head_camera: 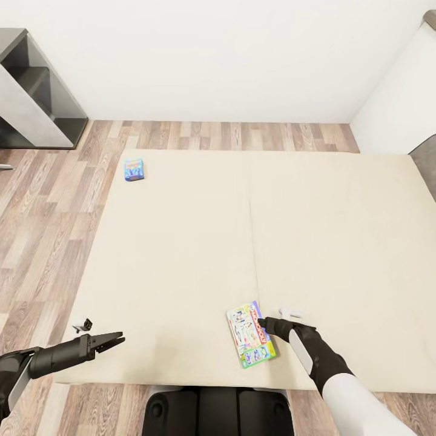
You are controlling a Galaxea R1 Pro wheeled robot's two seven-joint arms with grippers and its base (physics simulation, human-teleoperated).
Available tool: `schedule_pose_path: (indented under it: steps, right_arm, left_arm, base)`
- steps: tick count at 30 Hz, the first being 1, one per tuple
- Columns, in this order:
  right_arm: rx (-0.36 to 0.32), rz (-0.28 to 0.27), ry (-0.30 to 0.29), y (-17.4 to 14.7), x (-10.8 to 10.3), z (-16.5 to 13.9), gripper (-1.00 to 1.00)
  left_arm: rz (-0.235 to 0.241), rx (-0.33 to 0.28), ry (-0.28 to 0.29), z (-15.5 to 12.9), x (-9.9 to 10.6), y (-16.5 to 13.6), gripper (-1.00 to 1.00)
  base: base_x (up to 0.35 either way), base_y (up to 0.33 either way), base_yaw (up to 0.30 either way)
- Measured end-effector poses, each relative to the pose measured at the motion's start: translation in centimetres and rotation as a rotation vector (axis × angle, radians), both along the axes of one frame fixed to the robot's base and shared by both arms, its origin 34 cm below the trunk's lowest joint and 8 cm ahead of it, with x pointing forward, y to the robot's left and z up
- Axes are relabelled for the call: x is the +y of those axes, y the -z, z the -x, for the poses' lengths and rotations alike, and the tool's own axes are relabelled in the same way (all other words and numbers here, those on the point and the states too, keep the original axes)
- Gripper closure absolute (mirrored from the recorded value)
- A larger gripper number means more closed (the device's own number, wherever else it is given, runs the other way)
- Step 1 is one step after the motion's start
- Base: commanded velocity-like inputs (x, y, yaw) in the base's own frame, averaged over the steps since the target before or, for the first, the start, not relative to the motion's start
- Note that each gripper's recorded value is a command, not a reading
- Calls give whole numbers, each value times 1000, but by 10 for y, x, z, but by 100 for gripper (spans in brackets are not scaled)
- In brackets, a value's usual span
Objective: Put all the toys in the child's room - the three board games (two on the bed and one on the table), the two jigsaw puzzles on the table, and the tennis ball on the table - inside the toy box on the table in the child's room.
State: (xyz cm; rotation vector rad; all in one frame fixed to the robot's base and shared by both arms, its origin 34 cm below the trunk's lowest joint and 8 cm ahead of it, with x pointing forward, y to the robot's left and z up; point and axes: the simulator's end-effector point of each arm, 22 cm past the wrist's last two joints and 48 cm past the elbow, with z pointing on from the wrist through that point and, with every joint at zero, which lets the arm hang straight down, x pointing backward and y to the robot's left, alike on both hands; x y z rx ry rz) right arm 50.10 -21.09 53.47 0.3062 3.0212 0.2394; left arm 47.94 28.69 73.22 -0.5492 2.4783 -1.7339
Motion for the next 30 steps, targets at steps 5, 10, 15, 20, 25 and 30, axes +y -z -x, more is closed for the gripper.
schedule_pose_path:
  steps: [5,10,15,20,25,30]
  right_arm:
    - [2,-2,1,0,1,0,-100]
    - [12,-7,2,1,4,4,-100]
    - [15,-7,3,1,3,5,-100]
    - [17,-7,3,1,0,6,-100]
    - [17,-34,0,0,6,6,-100]
    - [20,-60,-2,-1,11,6,-100]
  left_arm:
    - [1,0,-1,0,0,0,-100]
    - [3,0,-2,0,-1,0,-100]
    - [5,2,-2,0,-2,0,-100]
    - [2,3,-1,0,-1,0,-100]
    - [2,2,0,0,-1,0,-100]
    - [1,2,0,0,-1,0,-100]
  base:
    - [0,0,0]
    - [0,0,0]
    - [0,0,0]
    - [0,0,0]
    - [0,0,0]
    - [0,0,0]
